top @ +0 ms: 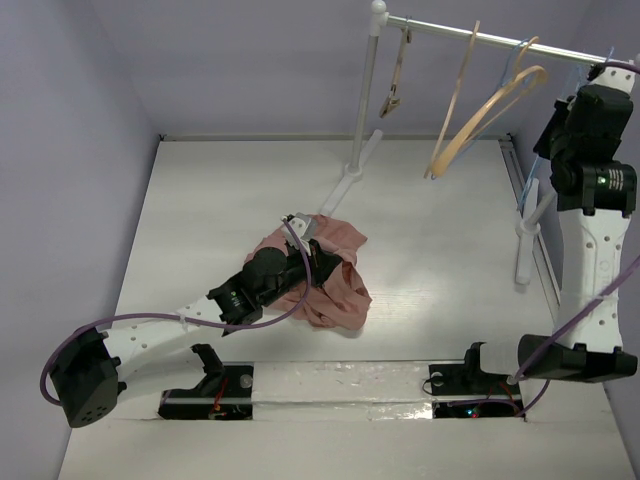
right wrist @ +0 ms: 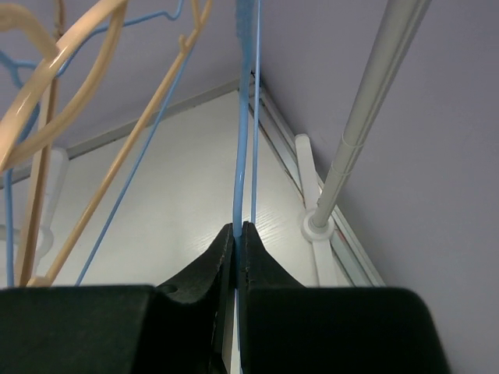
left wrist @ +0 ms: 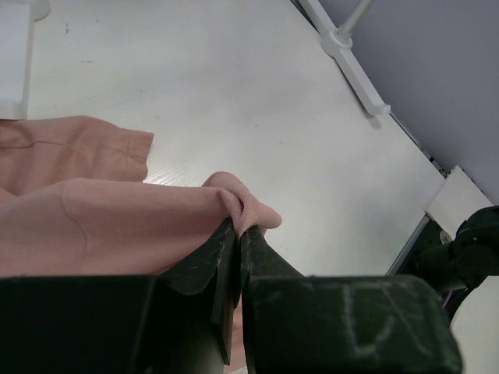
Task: Place the t-shirt on the hanger
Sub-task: Pick up the hanger from the clothesline, then place the T-shirt on the hanger.
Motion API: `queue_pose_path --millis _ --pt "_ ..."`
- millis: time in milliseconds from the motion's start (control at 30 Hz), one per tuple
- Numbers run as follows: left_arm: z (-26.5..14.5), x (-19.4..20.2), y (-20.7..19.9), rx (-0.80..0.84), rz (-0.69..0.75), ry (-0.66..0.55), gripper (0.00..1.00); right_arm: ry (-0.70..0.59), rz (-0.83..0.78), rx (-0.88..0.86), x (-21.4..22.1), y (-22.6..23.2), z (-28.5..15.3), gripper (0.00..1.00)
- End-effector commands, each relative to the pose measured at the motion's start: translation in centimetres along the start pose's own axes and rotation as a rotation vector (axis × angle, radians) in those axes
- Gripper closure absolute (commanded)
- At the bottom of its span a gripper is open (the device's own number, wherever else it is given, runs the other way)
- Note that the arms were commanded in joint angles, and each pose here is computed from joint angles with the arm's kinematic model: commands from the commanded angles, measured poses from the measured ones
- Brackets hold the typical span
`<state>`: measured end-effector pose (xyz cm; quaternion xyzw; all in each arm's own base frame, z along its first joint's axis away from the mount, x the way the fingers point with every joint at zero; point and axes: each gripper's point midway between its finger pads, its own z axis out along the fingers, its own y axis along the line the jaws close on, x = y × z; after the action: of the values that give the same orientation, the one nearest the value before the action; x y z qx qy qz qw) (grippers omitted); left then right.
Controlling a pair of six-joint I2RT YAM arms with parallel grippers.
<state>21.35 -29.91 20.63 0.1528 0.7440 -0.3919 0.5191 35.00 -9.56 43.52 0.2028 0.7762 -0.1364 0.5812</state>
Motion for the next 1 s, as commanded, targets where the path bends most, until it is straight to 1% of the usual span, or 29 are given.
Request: queue_pose_path --millis 0,33,100,167,333,533,600,767,867,967 --pt "-0.1 -2.0 -1.2 0.051 -0.014 -0.076 1.0 -0.107 0.052 -0.074 -2.0 0.4 -2.2 1.0" --pt "0.0 -1.9 -1.2 0.05 -0.014 -0.074 1.0 -0.087 0.047 -0.081 -0.9 0.5 -2.1 1.0" --pt "-0.1 -1.9 -1.2 0.049 -0.014 -0.075 1.0 -0.108 0.063 -0.117 -0.9 0.7 -3.2 1.0" --pt "-0.1 -2.1 -1.3 0.054 -0.016 -0.079 1.0 -0.091 0.062 -0.134 0.3 0.9 -3.4 1.0" --pt "0.0 -2.1 -1.3 0.049 -0.018 -0.08 1.0 -0.104 0.078 -0.195 1.3 1.1 -5.5 1.0" --pt "0.1 -1.9 -1.2 0.045 -0.019 -0.075 1.0 -0.079 0.083 -0.248 3.0 1.4 -6.9 1.0" --pt "0.2 -2.0 -1.1 0.043 -0.017 -0.076 1.0 -0.074 0.09 -0.254 3.4 1.3 -7.5 1.0" --pt "0.4 -2.0 -0.8 0.023 -0.013 -0.075 1.0 0.009 0.094 -0.286 6.8 1.4 -8.4 1.0" --pt "0.4 -2.1 -0.9 0.025 -0.016 -0.078 1.0 0.003 0.098 -0.293 7.6 0.9 -9.9 1.0" --pt "0.6 -2.0 -1.0 0.029 -0.019 -0.074 1.0 -0.016 0.104 -0.281 7.6 0.1 -11.2 1.0"
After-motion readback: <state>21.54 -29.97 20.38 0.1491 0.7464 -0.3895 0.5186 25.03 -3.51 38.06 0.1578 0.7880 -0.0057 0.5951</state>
